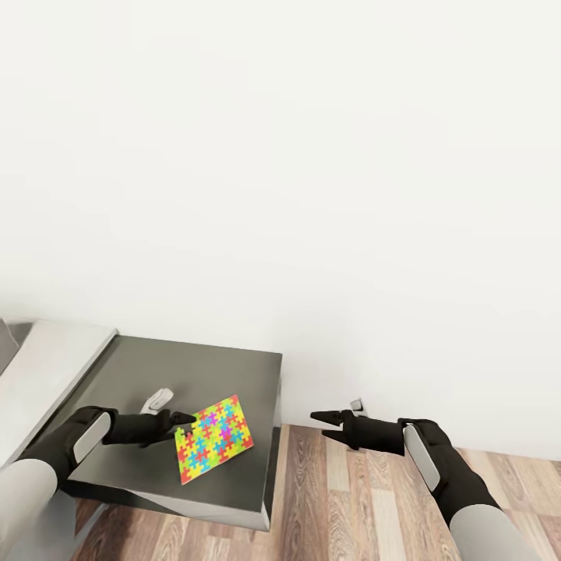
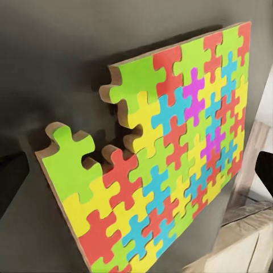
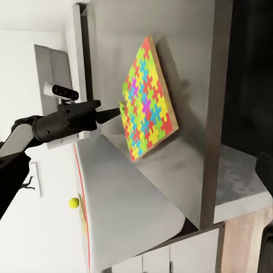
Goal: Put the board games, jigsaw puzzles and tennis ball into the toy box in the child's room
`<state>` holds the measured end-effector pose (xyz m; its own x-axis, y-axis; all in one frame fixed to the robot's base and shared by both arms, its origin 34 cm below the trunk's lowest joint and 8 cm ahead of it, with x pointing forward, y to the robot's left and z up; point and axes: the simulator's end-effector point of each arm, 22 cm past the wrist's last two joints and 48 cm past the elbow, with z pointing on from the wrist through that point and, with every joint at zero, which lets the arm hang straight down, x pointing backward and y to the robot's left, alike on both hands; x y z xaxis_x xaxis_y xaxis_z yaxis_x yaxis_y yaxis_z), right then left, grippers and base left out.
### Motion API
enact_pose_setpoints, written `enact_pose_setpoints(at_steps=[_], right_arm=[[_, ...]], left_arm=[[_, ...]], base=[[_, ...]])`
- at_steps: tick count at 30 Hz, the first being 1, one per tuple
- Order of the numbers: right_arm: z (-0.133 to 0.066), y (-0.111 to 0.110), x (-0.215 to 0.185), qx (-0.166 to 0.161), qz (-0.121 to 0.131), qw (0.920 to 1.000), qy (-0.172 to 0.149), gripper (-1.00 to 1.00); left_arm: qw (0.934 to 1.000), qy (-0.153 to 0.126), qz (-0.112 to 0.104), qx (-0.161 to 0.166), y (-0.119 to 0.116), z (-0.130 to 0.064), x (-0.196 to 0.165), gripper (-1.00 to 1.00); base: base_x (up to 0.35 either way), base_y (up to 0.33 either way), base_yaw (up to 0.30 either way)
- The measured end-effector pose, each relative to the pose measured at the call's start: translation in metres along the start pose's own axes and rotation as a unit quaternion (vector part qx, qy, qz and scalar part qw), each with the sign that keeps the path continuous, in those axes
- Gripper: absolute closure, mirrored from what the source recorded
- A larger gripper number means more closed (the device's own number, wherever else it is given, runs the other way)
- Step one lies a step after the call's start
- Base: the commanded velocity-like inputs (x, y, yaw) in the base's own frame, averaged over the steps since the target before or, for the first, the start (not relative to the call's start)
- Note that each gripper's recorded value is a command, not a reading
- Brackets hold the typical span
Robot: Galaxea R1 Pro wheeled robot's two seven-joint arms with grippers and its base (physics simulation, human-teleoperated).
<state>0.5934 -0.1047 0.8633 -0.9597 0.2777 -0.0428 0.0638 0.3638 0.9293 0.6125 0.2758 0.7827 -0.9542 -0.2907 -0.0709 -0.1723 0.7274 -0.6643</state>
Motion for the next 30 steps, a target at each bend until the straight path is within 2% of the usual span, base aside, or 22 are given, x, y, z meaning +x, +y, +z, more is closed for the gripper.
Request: enact_pose_setpoints(at_steps=[17, 22, 26, 30], right_arm=[[0.002, 0.001, 0.001, -0.001, -0.001, 1.0, 0.0, -1.0], [0.006, 0.002, -0.002, -0.001, -0.022, 0.9997, -0.01, -1.0], [0.008, 0.003, -0.004, -0.003, -0.03, 0.9994, -0.016, -1.0], [0.03, 0.018, 0.006, -0.019, -0.027, 0.9994, -0.007, -1.0]], left_arm=[[1.0, 0.001, 0.001, 0.004, -0.004, 0.003, 0.001, -1.0], [1.0, 0.002, 0.001, 0.007, -0.007, 0.006, 0.002, -1.0], [1.0, 0.003, 0.001, 0.007, -0.007, 0.006, 0.003, -1.0], [1.0, 0.003, 0.001, 0.007, -0.007, 0.006, 0.003, -1.0]], base=[[0.0, -0.112, 0.0], [0.0, -0.042, 0.0], [0.0, -0.007, 0.0], [0.0, -0.001, 0.0]])
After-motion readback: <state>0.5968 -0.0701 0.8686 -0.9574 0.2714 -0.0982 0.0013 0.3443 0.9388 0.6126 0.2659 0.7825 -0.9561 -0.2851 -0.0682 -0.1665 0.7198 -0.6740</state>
